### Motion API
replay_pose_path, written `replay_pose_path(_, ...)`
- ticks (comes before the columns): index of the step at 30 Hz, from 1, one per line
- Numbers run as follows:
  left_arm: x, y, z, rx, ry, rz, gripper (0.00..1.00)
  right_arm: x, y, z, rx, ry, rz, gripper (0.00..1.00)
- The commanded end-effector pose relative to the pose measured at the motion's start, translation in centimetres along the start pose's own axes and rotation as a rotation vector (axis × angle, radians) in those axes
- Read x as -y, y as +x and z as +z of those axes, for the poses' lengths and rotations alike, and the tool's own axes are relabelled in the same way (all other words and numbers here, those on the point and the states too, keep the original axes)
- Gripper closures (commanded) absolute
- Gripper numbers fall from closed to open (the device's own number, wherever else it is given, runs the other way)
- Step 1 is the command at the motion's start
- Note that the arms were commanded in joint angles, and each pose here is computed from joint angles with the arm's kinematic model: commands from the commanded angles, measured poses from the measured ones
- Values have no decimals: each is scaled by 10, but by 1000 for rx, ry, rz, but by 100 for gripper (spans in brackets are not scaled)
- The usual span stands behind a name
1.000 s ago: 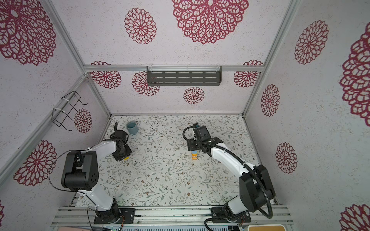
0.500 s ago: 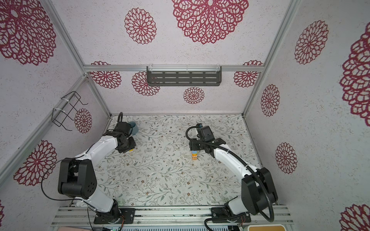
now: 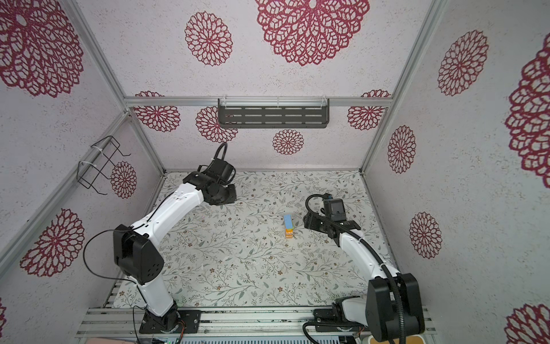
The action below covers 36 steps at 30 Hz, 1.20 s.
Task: Build the wood block tower
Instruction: 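Carry the yellow block with the left gripper toward the stack while the right gripper withdraws, then lower the yellow block against the light blue block with the left gripper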
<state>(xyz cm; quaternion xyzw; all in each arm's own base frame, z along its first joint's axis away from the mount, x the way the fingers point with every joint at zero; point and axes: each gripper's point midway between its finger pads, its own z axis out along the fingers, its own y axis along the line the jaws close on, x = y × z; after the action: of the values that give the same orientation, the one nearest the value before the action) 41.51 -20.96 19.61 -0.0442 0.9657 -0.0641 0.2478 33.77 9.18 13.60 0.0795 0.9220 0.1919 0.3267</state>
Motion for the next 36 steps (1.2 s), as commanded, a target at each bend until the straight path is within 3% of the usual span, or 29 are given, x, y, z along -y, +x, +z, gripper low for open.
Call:
replay_pose_path(1,26,9,4,-36,-30,72,74,-5,-19,-15,88,-52,36,30)
replay_pose_path(10,106,20,13,-58,32,146,74,21,-20,-11,150,-52,146,30)
replay_pose_path(21,170,36,7,-22,165,20,73,21,-16,-6,153,-91,186,30)
replay_pose_path(36,212,65,17,-8,185,-73,71,20,-13,-10,166,-105,196,29)
